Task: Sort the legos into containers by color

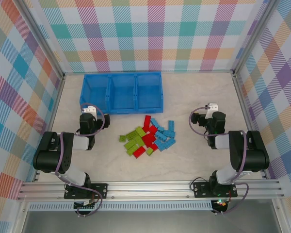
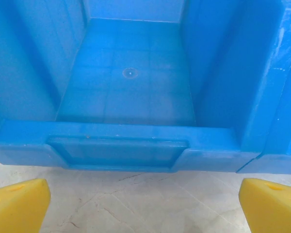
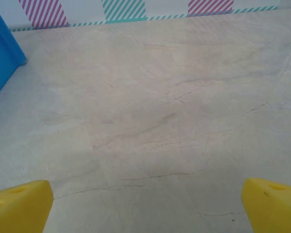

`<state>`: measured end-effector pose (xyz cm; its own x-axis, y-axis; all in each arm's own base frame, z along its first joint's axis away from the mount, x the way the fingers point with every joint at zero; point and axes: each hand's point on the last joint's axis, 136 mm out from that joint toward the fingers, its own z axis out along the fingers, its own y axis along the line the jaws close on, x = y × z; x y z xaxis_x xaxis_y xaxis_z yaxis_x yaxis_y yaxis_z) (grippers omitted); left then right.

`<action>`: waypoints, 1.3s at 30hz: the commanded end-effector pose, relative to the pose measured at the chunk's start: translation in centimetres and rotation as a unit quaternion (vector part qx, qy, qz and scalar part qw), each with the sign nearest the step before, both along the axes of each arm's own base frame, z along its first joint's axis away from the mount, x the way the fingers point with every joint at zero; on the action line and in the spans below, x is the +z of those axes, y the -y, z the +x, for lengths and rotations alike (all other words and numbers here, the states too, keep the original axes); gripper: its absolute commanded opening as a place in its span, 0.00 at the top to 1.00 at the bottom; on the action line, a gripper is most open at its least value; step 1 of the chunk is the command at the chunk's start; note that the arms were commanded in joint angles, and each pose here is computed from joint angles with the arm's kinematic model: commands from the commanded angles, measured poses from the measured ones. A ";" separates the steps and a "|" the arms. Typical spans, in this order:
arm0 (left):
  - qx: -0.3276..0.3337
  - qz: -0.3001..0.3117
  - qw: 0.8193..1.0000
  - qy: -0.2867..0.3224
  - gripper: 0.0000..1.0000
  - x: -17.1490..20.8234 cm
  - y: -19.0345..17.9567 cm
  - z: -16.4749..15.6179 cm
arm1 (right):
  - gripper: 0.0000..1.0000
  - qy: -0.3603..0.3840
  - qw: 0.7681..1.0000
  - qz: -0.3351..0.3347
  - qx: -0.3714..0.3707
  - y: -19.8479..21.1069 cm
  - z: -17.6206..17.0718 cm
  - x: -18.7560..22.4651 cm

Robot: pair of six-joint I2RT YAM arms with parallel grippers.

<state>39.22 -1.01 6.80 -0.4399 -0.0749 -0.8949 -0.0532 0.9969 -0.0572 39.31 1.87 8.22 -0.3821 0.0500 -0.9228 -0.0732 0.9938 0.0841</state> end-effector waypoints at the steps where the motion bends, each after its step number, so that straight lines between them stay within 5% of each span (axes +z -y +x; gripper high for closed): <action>1: -0.011 0.002 1.000 0.015 0.00 1.0 0.5 0.7 | 0.00 0.019 1.000 -0.001 0.010 -0.3 0.5 1.1; 16: -0.011 0.002 1.000 0.015 0.00 1.0 0.4 0.7 | 0.00 0.045 0.998 0.002 -0.044 1.5 -0.2 1.5; 22: -0.008 0.003 1.000 0.016 0.00 1.4 0.4 0.7 | 0.00 0.090 0.994 -0.033 -0.048 -0.2 -3.1 7.0; 27: 0.008 0.004 1.000 0.002 0.00 4.4 0.5 -0.2 | 0.00 -0.041 0.992 0.114 -0.033 -2.6 -7.0 9.2; 32: 0.022 -0.070 0.997 -0.018 0.00 9.3 2.5 -3.0 | 0.00 -0.167 0.963 0.211 0.024 -7.1 -11.1 9.8; 39: -0.031 -0.166 0.977 -0.132 0.00 11.5 9.3 -7.7 | 0.00 -0.312 0.915 0.211 0.141 -16.5 -15.8 9.8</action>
